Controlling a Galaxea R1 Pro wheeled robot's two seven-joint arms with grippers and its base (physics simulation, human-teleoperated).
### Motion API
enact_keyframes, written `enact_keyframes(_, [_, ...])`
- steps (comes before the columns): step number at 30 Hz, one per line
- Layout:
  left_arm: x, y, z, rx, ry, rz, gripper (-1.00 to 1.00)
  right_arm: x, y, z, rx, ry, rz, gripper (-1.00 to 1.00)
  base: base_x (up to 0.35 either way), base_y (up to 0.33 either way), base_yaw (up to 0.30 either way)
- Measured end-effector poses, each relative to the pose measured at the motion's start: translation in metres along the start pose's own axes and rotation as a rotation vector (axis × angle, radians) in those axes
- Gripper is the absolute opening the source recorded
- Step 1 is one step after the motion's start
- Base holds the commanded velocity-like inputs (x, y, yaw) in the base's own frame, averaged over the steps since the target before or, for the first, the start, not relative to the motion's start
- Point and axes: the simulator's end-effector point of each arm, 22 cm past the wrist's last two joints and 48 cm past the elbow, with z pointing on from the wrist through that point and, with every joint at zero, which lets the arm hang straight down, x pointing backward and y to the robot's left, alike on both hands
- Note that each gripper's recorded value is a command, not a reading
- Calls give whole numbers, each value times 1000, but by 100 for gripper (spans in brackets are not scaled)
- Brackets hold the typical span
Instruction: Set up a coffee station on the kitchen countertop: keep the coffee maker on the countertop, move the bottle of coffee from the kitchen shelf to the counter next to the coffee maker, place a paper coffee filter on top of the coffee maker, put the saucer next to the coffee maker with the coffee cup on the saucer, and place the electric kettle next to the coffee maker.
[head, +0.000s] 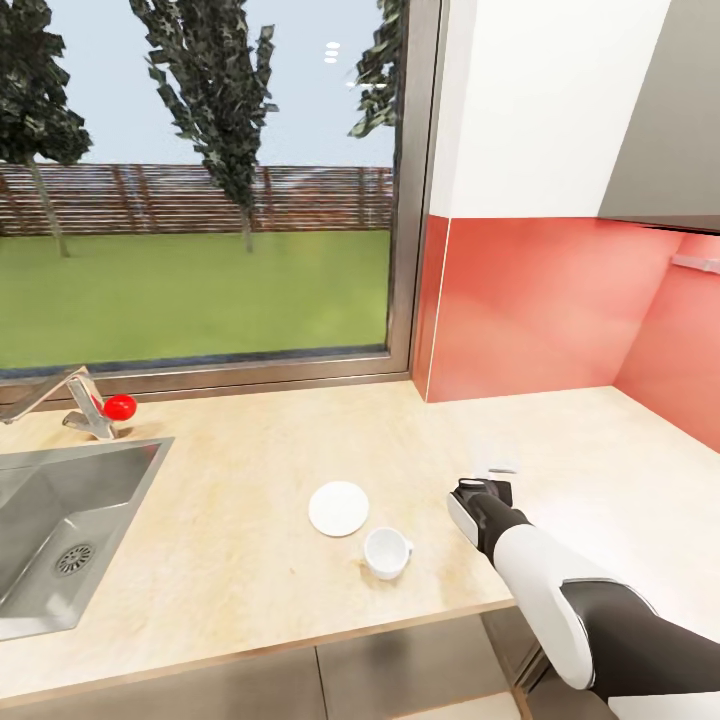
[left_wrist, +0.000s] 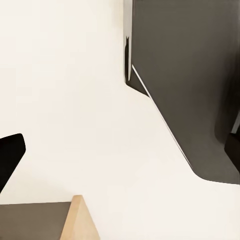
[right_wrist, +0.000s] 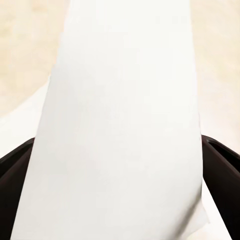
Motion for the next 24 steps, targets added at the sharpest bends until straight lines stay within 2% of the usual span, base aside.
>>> enact_keyframes(11, [0, -1, 0, 2, 0, 0, 100, -2, 4, -2, -7, 0, 12, -100, 0, 0, 0])
enact_keyframes(14, [0, -1, 0, 3, 0, 1, 100, -13, 6, -4, -12, -21, 26, -100, 0, 0, 0])
enact_keyframes(21, [-1, -1, 0, 3, -2, 1, 100, -93, -1, -23, -21, -174, 129, -100, 0, 0, 0])
enact_keyframes(24, [-1, -1, 0, 4, -3, 1, 100, -112, 7, -35, -42, -210, 155, -100, 0, 0, 0])
